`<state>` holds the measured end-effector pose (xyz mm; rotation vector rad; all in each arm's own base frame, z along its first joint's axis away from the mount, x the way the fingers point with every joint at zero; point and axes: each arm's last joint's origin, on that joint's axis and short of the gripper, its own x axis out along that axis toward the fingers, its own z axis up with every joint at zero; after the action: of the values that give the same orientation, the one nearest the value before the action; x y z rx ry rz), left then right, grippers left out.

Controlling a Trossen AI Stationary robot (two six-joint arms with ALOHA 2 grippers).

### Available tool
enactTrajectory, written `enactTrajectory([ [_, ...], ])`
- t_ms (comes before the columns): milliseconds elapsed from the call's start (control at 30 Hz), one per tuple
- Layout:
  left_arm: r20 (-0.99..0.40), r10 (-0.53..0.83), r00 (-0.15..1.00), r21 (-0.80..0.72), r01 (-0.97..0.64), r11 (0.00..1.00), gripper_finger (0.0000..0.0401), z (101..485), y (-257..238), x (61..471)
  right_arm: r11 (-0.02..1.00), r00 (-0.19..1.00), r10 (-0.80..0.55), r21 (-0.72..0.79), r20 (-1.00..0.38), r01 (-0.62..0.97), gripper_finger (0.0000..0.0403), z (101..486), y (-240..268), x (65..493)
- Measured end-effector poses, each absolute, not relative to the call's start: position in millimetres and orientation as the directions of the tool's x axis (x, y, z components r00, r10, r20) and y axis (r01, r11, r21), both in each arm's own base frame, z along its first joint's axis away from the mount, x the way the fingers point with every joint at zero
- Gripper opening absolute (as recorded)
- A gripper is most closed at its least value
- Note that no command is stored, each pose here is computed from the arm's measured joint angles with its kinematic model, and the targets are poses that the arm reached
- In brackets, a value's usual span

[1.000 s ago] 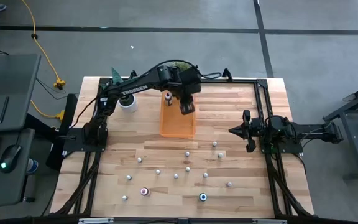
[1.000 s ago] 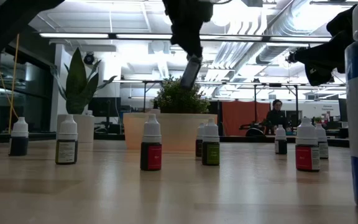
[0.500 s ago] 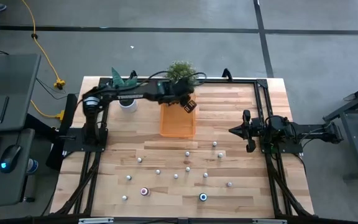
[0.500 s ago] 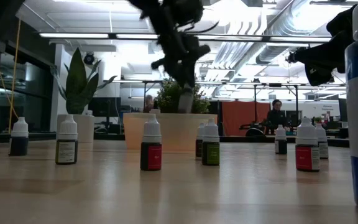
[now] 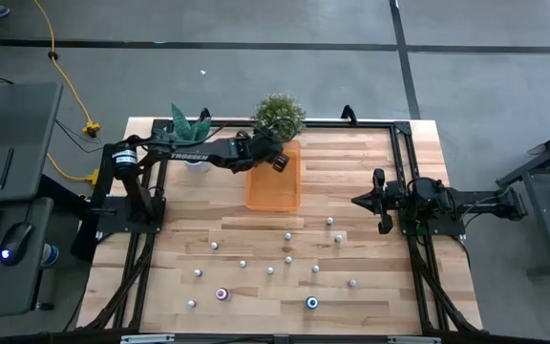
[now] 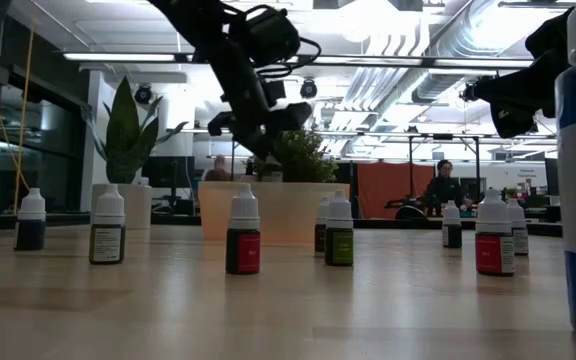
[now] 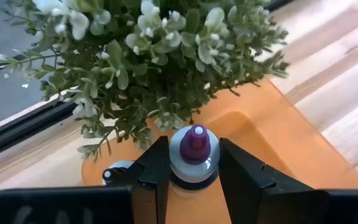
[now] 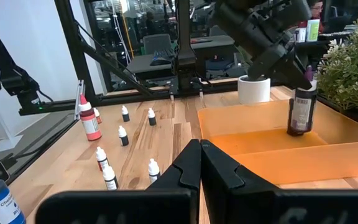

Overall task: Pick & Place food coloring
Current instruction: Put the large violet food coloring bottle into the orange bin

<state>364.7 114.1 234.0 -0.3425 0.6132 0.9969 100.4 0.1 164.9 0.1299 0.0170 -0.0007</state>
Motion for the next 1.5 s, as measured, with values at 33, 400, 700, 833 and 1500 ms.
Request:
enactTrajectory([
  [33,-0.613,0.682,0.399,0.0,-0.863,0.505,0.0102,234.8,114.4,365.4,0.992,1.0,0.001,0.13,-0.017,0.002,0.0,165.0,0.1,100.4],
  [400,-0.592,0.721,0.36,-0.02,-0.901,0.433,0.0102,224.5,117.3,370.3,0.992,1.0,0.001,0.13,-0.017,0.001,0.0,164.9,0.1,100.4],
  [700,-0.598,0.73,0.331,-0.008,-0.913,0.408,0.0102,222.7,117.4,368.3,0.992,1.0,0.0,0.13,-0.017,0.002,0.0,164.9,0.1,100.4],
  [833,-0.608,0.725,0.323,-0.004,-0.915,0.404,0.0102,217.0,116.7,365.8,0.992,1.0,0.001,0.13,-0.017,0.002,0.0,164.9,0.1,100.4],
  [1500,-0.63,0.69,0.356,-0.039,-0.902,0.43,0.015,210.6,115.2,365.2,0.992,1.0,0.001,0.13,-0.017,0.002,0.0,164.9,0.1,100.4],
])
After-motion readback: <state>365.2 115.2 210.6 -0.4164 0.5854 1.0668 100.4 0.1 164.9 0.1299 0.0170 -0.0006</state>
